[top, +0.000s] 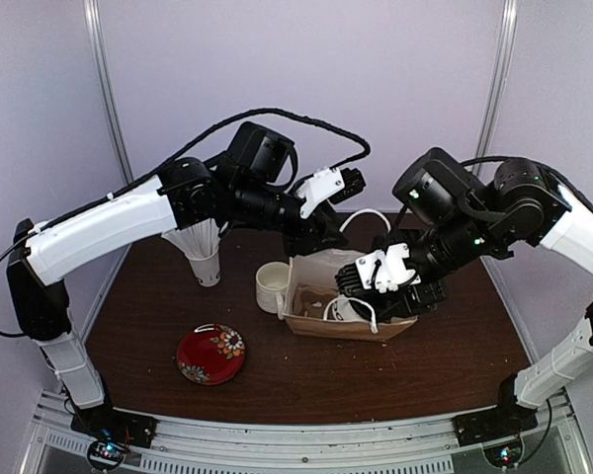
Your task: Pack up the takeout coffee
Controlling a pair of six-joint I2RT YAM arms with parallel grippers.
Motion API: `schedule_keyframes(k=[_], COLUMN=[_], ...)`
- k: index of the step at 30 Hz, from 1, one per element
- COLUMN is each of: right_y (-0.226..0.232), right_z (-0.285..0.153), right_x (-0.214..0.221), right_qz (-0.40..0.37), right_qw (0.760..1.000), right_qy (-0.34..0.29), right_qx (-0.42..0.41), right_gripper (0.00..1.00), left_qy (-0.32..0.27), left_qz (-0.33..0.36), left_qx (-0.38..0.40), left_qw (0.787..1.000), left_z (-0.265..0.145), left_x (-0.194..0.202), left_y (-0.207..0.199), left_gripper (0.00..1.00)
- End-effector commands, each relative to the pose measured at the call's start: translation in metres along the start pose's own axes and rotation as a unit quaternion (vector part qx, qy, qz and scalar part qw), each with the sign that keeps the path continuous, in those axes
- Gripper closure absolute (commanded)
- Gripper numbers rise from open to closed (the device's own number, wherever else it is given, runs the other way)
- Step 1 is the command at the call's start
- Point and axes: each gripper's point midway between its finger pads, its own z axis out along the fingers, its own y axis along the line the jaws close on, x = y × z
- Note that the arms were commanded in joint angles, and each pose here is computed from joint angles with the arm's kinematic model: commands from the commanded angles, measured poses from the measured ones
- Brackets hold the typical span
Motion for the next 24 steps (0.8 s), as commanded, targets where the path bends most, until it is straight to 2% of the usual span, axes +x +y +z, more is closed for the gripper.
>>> schedule_keyframes(k=[1,7,14,19,24], right_y=[-0.014,-0.017,-0.013,-0.014,-0.002], right_z=[-0.01,0.017,0.038,0.045,0.053], right_x=[-0.004,0.014,0.029,0.04,0.051], right_qz=[-0.008,-0.001,0.013,0.013,0.01], right_qw=[0.999,0.997,0.995,0.992,0.991], right_qy=[0.0,0.047,0.07,0.096,0.116], right_qx=[0.032,0.054,0.063,0.078,0.062], right_gripper=[0.57,0.58,0.58,0.58,0.58], left_qy=[-0.001,-0.001,-0.005,-0.015,-0.062], left_qz=[-0.005,-0.009,-0.018,-0.035,-0.043], left_qx=[-0.006,-0.001,-0.001,-0.018,-0.025], left_qw=[1.0,1.0,1.0,0.999,0.997], left_z=[-0.002,-0.002,-0.004,-0.017,-0.037], left_x=[0.002,0.004,0.003,-0.003,-0.017], left_y=[0.003,0.002,0.002,0.008,0.005], left_gripper=[0.63,0.66,0.67,0.5,0.34])
